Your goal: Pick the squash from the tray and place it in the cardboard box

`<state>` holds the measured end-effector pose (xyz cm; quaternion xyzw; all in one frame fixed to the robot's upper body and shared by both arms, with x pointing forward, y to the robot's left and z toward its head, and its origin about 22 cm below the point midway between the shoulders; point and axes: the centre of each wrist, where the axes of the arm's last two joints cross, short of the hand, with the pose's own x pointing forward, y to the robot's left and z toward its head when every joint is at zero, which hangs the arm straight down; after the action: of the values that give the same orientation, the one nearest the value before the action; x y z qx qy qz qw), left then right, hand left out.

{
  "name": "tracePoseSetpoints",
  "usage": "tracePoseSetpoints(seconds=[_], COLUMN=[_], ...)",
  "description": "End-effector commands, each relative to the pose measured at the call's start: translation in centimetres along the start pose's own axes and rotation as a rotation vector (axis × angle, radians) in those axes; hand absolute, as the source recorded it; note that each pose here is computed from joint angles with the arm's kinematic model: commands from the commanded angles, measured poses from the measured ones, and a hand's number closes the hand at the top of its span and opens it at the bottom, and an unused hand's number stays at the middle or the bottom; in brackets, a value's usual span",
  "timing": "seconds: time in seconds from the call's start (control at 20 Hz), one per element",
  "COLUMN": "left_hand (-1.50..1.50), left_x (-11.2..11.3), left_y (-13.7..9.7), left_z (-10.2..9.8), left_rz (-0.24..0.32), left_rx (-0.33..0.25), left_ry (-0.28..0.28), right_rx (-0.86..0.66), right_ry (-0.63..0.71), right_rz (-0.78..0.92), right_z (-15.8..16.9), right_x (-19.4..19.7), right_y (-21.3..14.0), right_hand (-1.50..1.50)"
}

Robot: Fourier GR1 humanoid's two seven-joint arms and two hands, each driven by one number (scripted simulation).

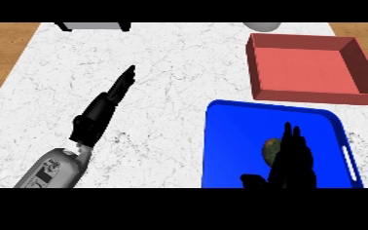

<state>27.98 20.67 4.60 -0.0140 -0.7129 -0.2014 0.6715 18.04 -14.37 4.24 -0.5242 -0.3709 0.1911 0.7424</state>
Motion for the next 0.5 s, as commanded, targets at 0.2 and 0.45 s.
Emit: tracePoseSetpoints(seconds=[0.2, 0.45], left_hand=[0.00, 0.00], left_x=[-0.9, -0.1], left_y=[-1.2, -0.7], left_z=[-1.3, -0.5], left_rz=[-0.006, 0.018], left_rx=[-0.007, -0.001], left_ry=[0.001, 0.009], right_rx=[-0.004, -0.009], right_ry=[0.087, 0.079], right_rz=[0.007, 0.027], right_z=[-1.4, -1.4], right_x=[0.5, 0.3], right_y=[2.2, 1.0], right_hand=[-1.50, -1.50])
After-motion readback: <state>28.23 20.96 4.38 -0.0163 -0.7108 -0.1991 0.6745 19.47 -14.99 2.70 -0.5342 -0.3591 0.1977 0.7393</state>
